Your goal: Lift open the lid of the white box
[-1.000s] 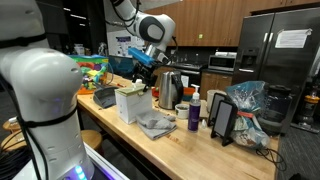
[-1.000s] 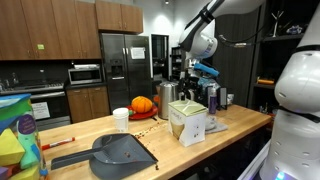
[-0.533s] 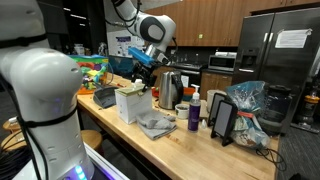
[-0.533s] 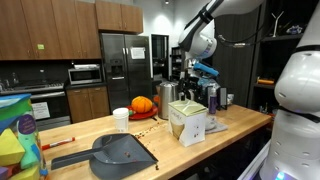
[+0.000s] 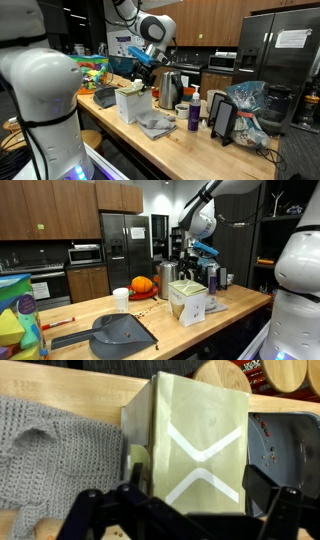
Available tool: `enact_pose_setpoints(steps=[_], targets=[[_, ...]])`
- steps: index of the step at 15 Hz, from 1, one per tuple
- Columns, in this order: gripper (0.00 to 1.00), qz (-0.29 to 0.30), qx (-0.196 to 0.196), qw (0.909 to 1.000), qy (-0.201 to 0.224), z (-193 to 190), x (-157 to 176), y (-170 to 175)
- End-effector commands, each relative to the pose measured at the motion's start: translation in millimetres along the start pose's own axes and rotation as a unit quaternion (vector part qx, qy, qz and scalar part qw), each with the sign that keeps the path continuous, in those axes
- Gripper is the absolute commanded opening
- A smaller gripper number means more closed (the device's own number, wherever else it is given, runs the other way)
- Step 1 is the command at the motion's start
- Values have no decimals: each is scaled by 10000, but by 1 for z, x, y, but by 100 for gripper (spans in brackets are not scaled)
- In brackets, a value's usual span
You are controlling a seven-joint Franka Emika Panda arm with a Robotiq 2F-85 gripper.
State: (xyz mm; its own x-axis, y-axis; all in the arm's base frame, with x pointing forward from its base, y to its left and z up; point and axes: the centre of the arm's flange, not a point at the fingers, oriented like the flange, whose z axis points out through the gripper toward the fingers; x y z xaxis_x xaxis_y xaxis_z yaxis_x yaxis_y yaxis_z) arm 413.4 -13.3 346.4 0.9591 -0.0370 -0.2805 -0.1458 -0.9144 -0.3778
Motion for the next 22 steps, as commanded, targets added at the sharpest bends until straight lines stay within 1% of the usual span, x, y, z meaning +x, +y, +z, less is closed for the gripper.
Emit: enact_pose_setpoints(steps=[1,16,19,20,21,22], targets=[[100,-23,143,9999,-35,-5,-1,-2],[100,-240,143,9995,-161,-3,-9,-9],[100,-218,64,9997,-94,-3,-10,-13],[100,-12,-113,9999,22,-1,-10,-15],[100,-151,-14,9998,-131,3,-4,-9],[100,-107,-35,9999,-104,3,-4,-10]])
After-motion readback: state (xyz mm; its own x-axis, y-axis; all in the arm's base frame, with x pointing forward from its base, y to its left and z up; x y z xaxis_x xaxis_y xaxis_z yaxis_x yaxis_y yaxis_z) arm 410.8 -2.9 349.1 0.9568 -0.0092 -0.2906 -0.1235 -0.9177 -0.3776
